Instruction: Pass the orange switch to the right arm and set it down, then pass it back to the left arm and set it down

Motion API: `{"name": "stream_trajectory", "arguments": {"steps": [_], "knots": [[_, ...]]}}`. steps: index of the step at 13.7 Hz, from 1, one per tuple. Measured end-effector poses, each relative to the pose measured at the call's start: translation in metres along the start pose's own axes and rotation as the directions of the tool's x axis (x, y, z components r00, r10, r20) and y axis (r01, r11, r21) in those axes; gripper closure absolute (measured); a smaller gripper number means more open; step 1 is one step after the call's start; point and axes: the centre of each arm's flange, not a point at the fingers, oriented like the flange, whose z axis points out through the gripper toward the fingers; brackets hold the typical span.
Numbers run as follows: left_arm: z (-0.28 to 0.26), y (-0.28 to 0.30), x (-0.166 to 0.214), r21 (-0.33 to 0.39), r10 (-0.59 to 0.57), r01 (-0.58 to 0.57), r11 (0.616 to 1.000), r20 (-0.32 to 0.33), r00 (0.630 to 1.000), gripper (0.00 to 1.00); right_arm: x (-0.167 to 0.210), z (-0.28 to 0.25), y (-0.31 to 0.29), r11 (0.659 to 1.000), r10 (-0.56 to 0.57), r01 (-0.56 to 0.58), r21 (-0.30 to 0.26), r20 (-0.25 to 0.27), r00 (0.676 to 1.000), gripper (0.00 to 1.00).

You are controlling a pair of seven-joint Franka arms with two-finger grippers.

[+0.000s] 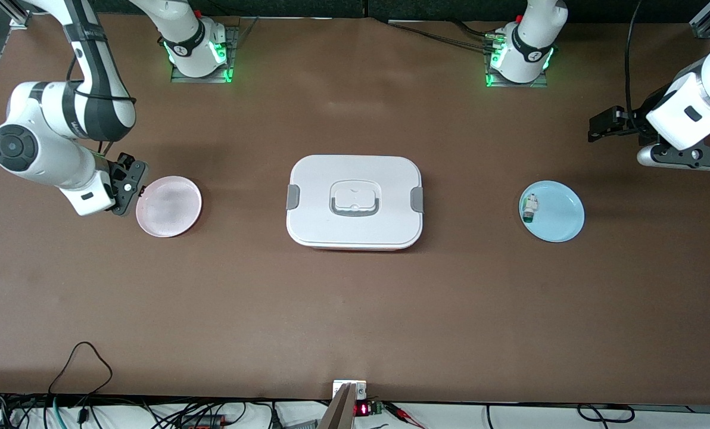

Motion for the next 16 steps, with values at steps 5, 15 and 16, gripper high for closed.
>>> {"name": "stream_trajectory", "arguments": {"steps": [5, 15, 16], "knots": [[-0.008, -0.007, 0.010, 0.012, 0.085, -0.084, 0.996, -0.094, 0.992, 0.00, -0.002, 0.042, -0.003, 1.000, -0.019, 0.020, -0.022, 0.014, 1.000, 0.66], [-0.016, -0.019, 0.017, 0.035, 0.095, -0.091, 0.995, -0.167, 0.981, 0.00, 0.042, 0.075, -0.001, 0.987, -0.125, 0.127, -0.098, 0.023, 0.992, 0.66], [-0.017, -0.019, 0.017, 0.037, 0.104, -0.099, 0.994, -0.169, 0.980, 0.00, 0.044, 0.076, -0.001, 0.986, -0.129, 0.130, -0.101, 0.023, 0.991, 0.66]]}}
